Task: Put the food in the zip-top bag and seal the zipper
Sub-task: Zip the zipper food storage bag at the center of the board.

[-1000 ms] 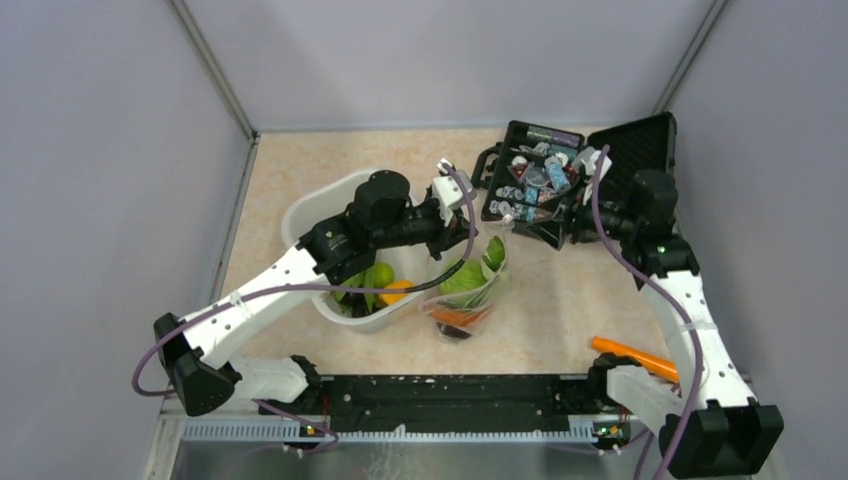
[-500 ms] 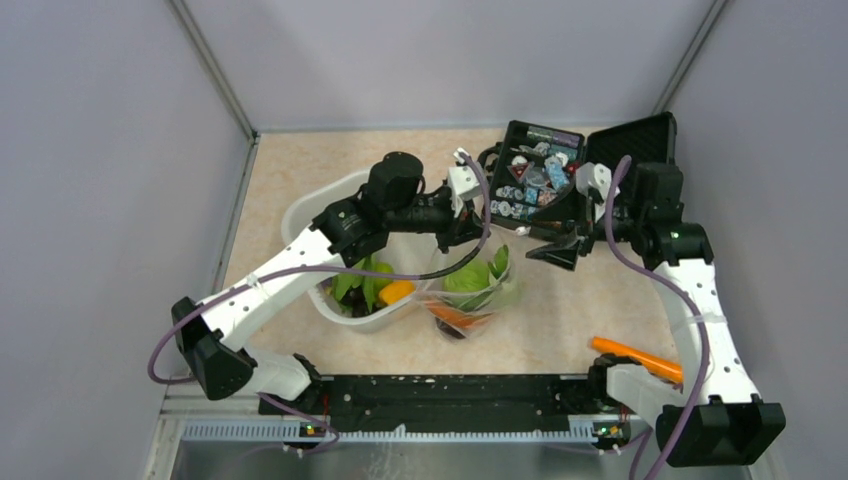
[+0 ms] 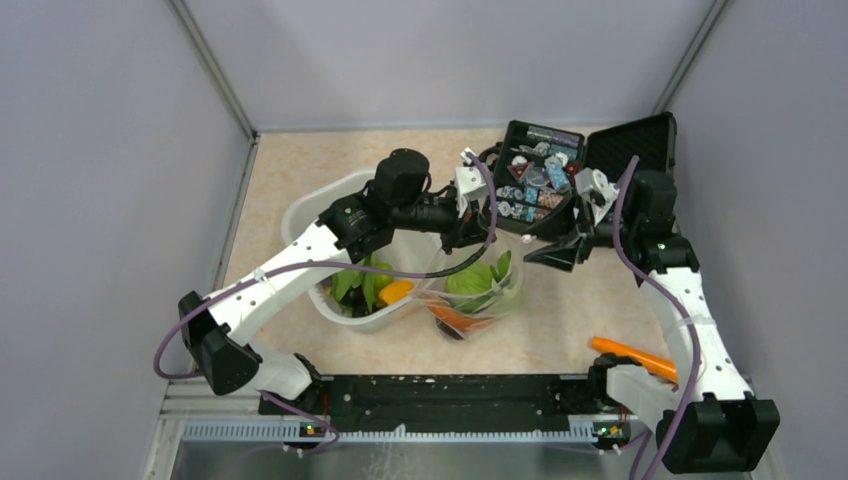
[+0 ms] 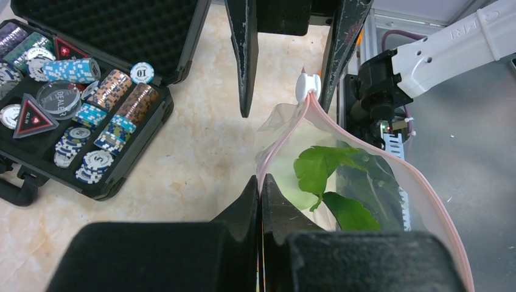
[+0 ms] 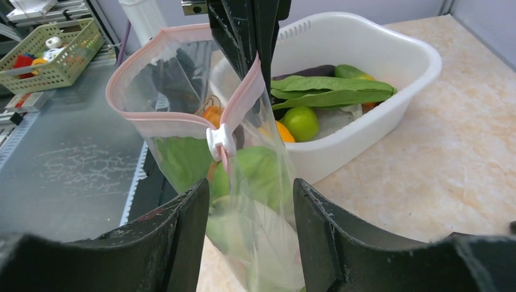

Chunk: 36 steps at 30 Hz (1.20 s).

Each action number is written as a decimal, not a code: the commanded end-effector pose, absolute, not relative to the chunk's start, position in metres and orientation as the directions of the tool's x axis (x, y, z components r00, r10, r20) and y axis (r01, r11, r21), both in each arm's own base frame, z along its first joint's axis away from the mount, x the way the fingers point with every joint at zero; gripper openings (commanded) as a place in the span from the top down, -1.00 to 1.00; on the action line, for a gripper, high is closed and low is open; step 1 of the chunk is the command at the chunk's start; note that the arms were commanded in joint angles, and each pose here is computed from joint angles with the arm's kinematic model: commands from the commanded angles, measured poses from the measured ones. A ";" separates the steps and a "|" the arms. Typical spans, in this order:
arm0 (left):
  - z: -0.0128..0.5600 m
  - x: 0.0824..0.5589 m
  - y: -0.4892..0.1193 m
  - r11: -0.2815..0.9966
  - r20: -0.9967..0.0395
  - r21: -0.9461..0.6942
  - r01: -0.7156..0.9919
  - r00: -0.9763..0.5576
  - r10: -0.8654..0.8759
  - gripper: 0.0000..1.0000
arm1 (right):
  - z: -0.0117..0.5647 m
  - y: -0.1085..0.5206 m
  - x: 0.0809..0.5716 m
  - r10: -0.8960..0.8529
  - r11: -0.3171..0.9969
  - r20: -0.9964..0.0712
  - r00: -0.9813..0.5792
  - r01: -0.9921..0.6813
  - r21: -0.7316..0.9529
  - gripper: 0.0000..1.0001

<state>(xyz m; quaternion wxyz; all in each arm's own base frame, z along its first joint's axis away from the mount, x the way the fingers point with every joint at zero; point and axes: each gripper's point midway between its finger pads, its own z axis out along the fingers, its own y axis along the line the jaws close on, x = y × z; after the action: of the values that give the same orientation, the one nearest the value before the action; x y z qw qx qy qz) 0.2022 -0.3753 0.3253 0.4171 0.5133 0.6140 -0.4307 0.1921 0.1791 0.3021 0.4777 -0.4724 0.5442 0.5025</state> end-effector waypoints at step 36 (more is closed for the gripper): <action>0.358 0.205 -0.382 0.080 -0.981 -0.056 0.995 -0.070 0.181 1.00 | 0.325 0.195 0.192 -0.014 0.024 -0.998 -0.066 -0.998 0.066 1.00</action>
<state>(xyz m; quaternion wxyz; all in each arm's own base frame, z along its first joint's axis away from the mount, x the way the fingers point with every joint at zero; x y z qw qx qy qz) 0.2014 -0.3756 0.3273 0.4148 0.5097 0.6136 -0.4377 0.1970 0.1935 0.3075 0.4596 -0.4579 0.5504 0.5255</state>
